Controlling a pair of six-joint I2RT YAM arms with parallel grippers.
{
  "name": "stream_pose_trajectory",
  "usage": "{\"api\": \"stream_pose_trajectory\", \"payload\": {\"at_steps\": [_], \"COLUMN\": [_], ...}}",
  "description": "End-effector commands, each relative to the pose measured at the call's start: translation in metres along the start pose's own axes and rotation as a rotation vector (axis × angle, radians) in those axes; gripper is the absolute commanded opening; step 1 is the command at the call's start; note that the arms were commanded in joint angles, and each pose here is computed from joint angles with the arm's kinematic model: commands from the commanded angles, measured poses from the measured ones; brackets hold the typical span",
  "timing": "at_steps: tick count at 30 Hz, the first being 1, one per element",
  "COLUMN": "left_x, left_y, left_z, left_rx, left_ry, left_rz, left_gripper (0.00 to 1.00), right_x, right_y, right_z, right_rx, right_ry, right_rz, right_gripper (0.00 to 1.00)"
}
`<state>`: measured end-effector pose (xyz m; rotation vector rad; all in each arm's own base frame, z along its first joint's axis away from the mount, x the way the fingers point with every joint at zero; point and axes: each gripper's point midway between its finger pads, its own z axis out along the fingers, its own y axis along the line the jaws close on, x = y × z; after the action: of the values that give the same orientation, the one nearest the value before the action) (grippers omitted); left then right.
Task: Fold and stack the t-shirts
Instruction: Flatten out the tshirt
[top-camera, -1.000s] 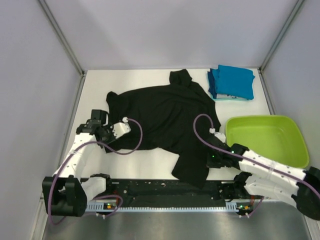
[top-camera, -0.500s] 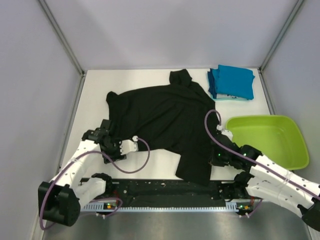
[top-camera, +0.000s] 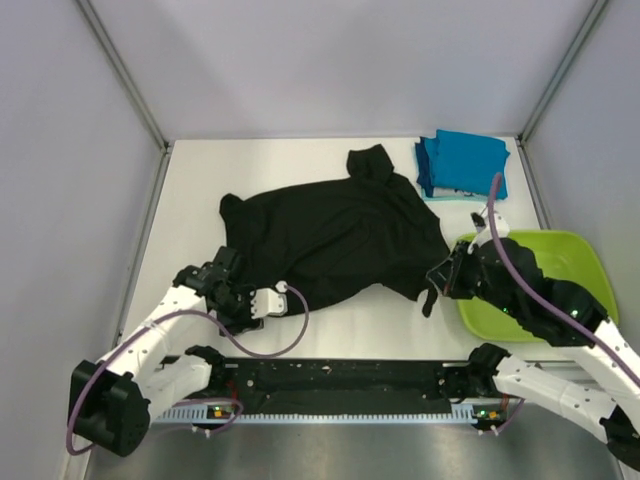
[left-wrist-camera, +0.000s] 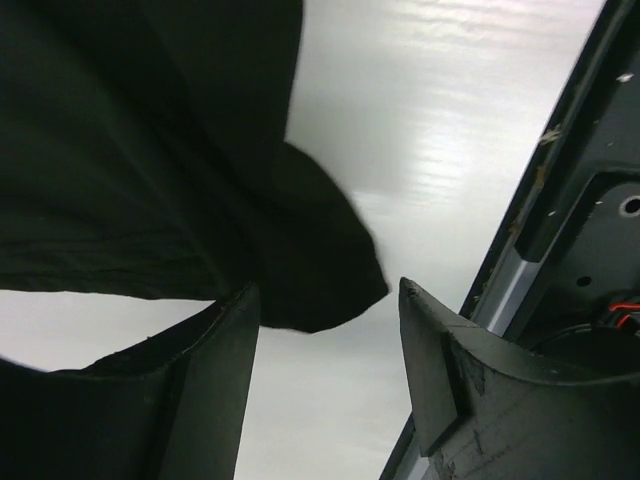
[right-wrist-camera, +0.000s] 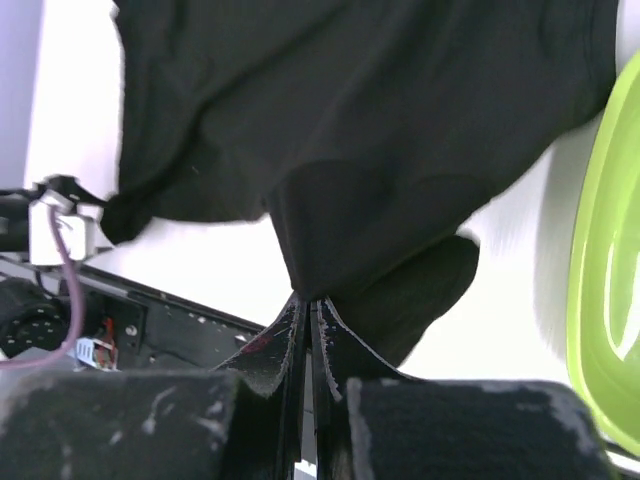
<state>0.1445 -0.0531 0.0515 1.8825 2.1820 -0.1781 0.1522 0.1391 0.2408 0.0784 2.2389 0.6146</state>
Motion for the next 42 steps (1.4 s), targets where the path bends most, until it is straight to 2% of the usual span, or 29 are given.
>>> {"api": "stream_pose_trajectory", "payload": {"at_steps": [1, 4, 7, 11, 13, 18, 23, 26, 30, 32, 34, 36, 37, 38, 39, 40, 42], "left_x": [-0.026, -0.046, -0.083, -0.137, -0.159, -0.194, -0.240, -0.249, -0.229, -0.211, -0.197, -0.193, -0.191, -0.192, -0.191, -0.189, -0.184], "left_y": [-0.011, -0.020, -0.022, -0.049, -0.062, -0.080, -0.105, -0.086, -0.017, 0.002, 0.012, 0.022, 0.029, 0.037, 0.047, 0.060, 0.093], "left_z": [-0.006, -0.016, -0.037, -0.063, -0.062, -0.038, -0.029, -0.001, 0.050, 0.067, 0.080, 0.089, 0.092, 0.092, 0.091, 0.087, 0.069], "left_rx": [0.055, 0.076, 0.084, 0.190, 0.214, 0.267, 0.246, 0.135, -0.252, -0.331, -0.326, -0.338, -0.354, -0.383, -0.413, -0.450, -0.545], "left_ry": [-0.092, -0.149, -0.280, -0.447, -0.495, -0.481, -0.528, -0.476, -0.336, -0.268, -0.204, -0.163, -0.143, -0.133, -0.124, -0.114, -0.127], "left_rz": [0.030, 0.052, 0.068, 0.148, 0.220, 0.283, 0.531, 0.579, 0.623, 0.640, 0.611, 0.563, 0.542, 0.519, 0.493, 0.459, 0.364], "left_gripper": [0.62, 0.62, 0.61, 0.61, 0.66, 0.71, 0.70, 0.70, 0.75, 0.75, 0.74, 0.67, 0.54, 0.33, 0.04, 0.00, 0.00], "right_x": [-0.068, -0.110, -0.142, -0.186, -0.205, -0.230, -0.235, -0.260, -0.290, -0.298, -0.298, -0.297, -0.297, -0.296, -0.296, -0.297, -0.298], "right_y": [0.031, 0.048, 0.076, 0.112, 0.125, 0.122, 0.107, 0.123, 0.141, 0.142, 0.141, 0.137, 0.135, 0.134, 0.133, 0.133, 0.132], "right_z": [-0.044, -0.077, -0.098, -0.113, -0.109, -0.111, -0.098, -0.111, -0.120, -0.119, -0.117, -0.116, -0.117, -0.115, -0.117, -0.117, -0.119], "right_rx": [-0.086, -0.127, -0.195, -0.244, -0.231, -0.146, -0.037, -0.058, -0.050, -0.025, -0.011, 0.002, 0.009, 0.010, 0.012, 0.012, 0.018], "right_ry": [-0.174, -0.293, -0.352, -0.432, -0.454, -0.523, -0.533, -0.594, -0.665, -0.683, -0.683, -0.681, -0.685, -0.683, -0.690, -0.694, -0.700], "right_rz": [-0.102, -0.141, -0.217, -0.303, -0.344, -0.356, -0.354, -0.371, -0.420, -0.430, -0.445, -0.446, -0.443, -0.445, -0.443, -0.440, -0.442], "right_gripper": [0.00, 0.00, 0.00, 0.00, 0.00, 0.00, 0.00, 0.00, 0.00, 0.00, 0.00, 0.00, 0.00, 0.00, 0.00, 0.00, 0.00]}}
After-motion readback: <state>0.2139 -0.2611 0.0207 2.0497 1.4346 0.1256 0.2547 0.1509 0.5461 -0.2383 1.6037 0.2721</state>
